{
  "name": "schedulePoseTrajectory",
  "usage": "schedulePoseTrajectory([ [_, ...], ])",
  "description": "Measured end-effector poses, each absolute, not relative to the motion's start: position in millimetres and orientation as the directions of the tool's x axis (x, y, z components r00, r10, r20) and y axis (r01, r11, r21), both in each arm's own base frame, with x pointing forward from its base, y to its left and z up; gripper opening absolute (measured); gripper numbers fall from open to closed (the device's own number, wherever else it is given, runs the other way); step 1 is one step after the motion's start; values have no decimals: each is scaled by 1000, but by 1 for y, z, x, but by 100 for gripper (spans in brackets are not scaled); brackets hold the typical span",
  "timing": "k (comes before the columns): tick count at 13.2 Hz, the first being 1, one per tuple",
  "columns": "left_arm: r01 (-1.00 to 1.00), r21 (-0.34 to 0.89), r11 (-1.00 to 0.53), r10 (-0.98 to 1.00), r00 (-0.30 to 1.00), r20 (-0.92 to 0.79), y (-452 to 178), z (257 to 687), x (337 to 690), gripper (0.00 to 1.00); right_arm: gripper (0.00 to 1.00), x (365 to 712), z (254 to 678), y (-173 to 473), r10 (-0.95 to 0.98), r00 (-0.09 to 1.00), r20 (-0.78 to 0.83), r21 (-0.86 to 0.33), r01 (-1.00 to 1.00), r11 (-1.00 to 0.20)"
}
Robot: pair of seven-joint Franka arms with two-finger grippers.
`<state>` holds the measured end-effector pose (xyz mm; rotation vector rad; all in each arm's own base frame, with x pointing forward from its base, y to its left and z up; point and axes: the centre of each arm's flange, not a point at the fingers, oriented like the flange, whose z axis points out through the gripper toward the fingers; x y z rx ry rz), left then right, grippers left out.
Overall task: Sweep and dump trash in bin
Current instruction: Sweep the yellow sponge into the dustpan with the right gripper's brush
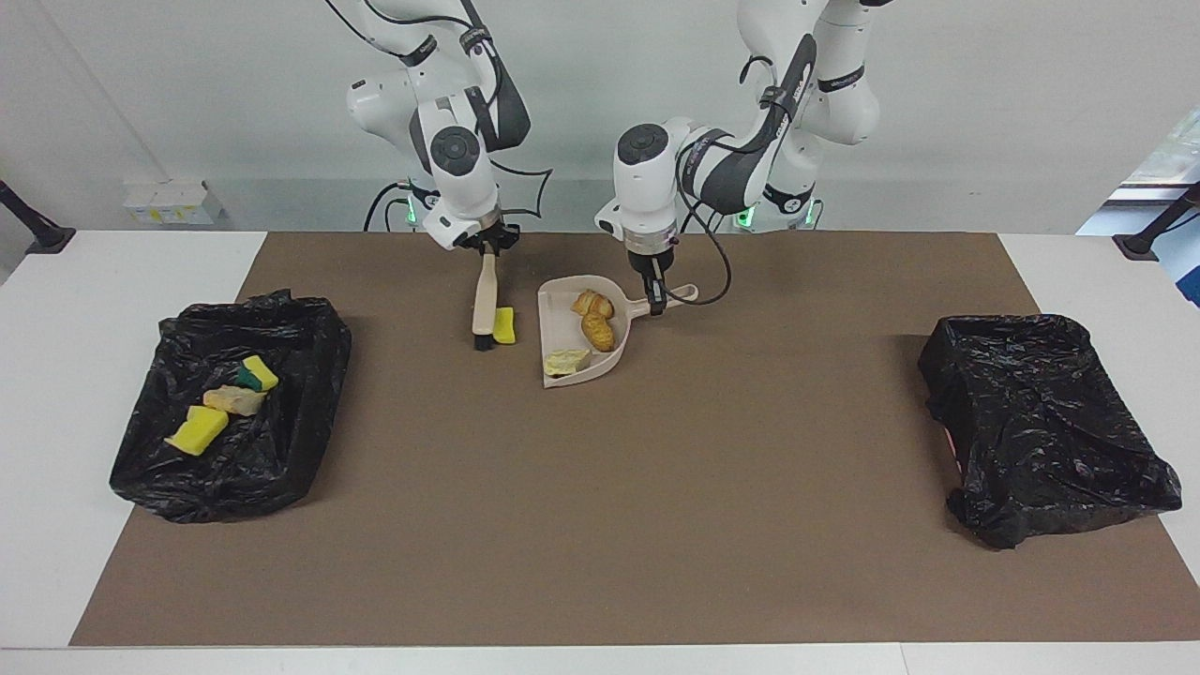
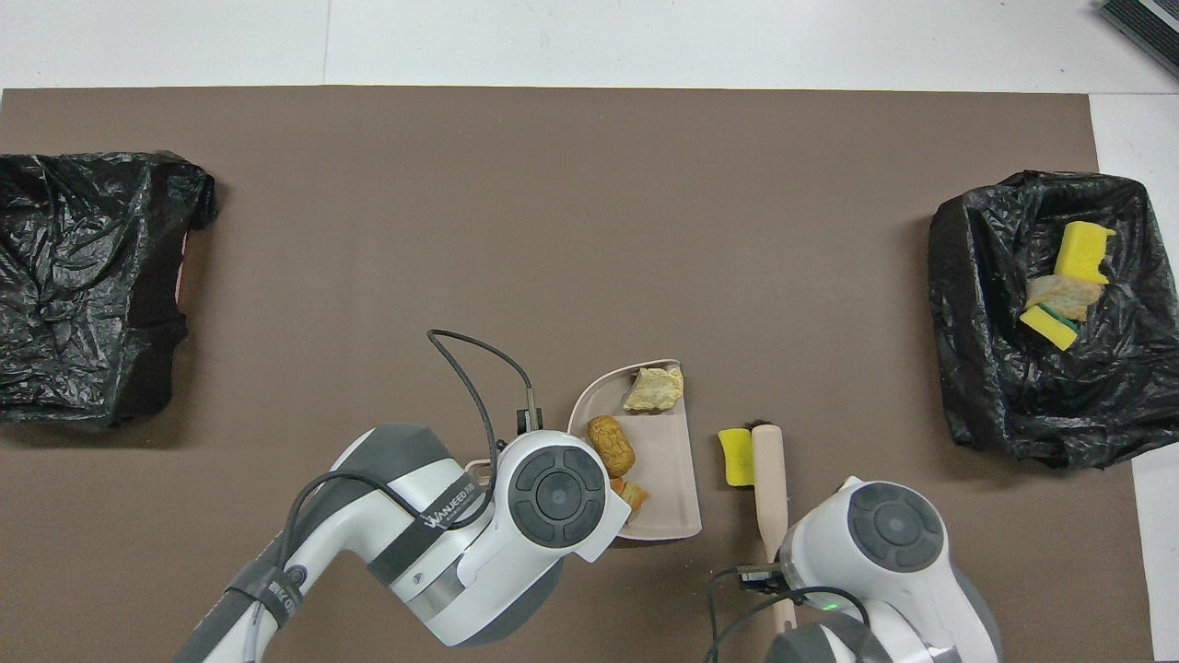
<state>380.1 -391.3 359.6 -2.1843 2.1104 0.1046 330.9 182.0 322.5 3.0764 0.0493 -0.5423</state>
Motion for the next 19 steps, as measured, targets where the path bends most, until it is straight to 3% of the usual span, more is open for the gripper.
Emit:
schedulePoseTrajectory([
  [7,-998,-32,-58,-992,61,-113,-383,358,389,31,26,337,339,267,68,922,-380,-177,-1,-984],
  [14,-998,-42,-52,-994,56,-94,-352,360,424,31,26,354,347,243,74,909,-410,-113,30,-993],
  [19,-998,-51,-46,-995,51,-87,-323,367,453,31,26,372,381,228,88,906,-414,-74,63,-995],
])
